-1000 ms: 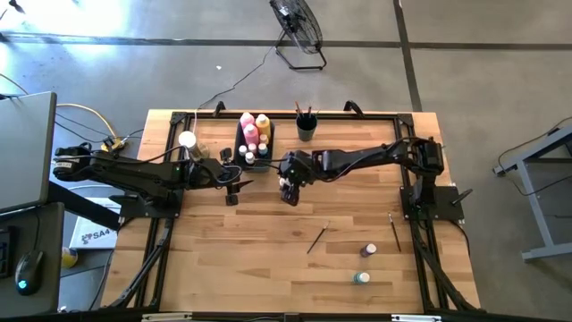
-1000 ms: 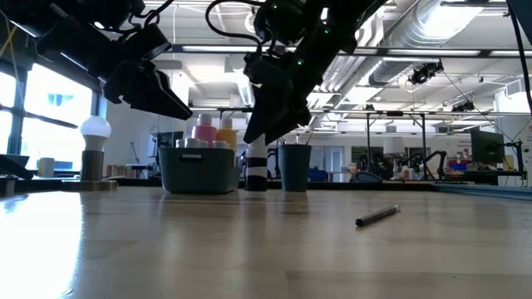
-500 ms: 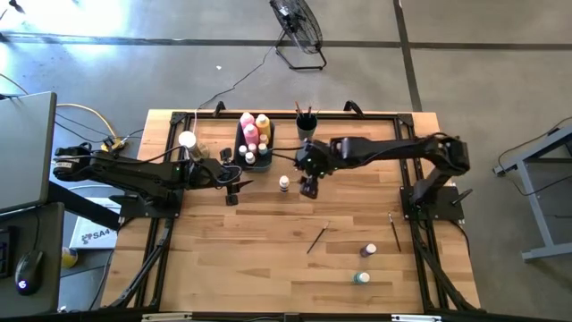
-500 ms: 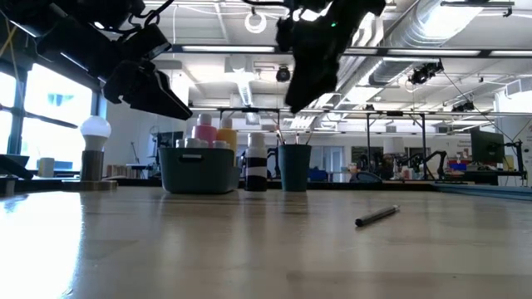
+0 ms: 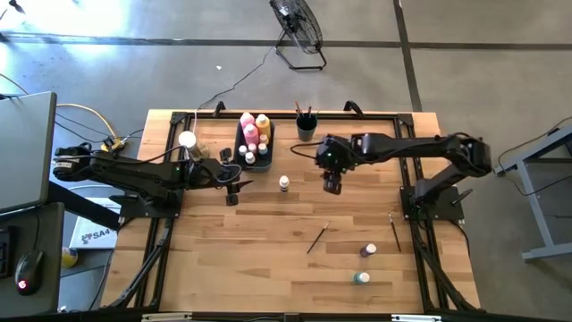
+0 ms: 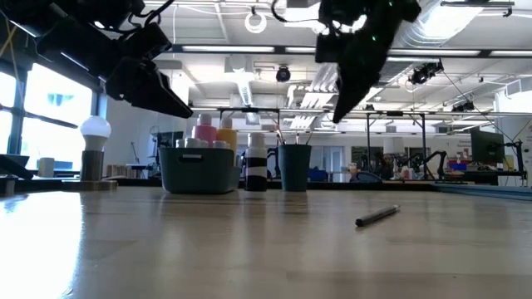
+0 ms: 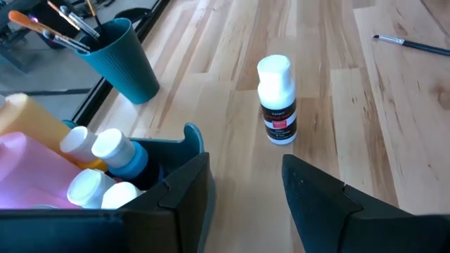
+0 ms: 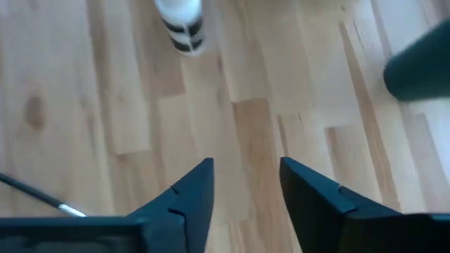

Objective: Pick & Place Paint Supplies
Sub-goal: Put the small white paint bottle into the green bin

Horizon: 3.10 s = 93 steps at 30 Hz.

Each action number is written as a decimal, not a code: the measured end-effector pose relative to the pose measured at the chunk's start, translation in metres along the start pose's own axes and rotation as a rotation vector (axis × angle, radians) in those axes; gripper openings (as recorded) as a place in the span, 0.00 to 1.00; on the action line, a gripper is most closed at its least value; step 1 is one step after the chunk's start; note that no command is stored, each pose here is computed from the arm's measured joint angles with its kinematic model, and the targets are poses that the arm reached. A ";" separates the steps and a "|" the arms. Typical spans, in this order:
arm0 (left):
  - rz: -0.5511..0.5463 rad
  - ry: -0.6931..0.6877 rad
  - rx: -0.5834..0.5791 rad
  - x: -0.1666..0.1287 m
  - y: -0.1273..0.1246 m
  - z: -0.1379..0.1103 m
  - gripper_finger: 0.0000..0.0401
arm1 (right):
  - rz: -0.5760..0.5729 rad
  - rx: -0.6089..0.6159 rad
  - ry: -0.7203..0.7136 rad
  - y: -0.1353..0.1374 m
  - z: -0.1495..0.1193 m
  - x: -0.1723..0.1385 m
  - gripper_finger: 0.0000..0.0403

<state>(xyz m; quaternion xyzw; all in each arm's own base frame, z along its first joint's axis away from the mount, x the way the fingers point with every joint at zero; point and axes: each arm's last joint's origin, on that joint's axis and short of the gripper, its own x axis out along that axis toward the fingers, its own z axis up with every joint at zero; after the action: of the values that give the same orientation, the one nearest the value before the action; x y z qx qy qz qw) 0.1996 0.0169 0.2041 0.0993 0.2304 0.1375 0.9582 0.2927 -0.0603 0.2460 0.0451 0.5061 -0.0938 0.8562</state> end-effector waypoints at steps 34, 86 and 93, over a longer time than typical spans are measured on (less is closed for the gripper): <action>0.025 0.006 0.049 0.000 0.001 0.000 0.44 | 0.267 -0.123 -0.428 -0.069 -0.007 0.018 0.01; -0.123 -0.108 -0.129 -0.001 -0.002 0.010 0.44 | 0.002 -0.153 -0.987 -0.053 -0.113 -0.071 0.00; -0.122 -0.110 -0.127 -0.001 -0.002 0.010 0.44 | 0.000 -0.156 -0.987 -0.053 -0.113 -0.071 0.00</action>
<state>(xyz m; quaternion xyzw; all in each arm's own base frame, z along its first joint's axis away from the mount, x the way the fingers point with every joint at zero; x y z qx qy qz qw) 0.2042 0.0134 0.2127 0.0313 0.1738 0.0875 0.9804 0.1508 -0.0849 0.2547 -0.0691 0.0460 -0.0658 0.9944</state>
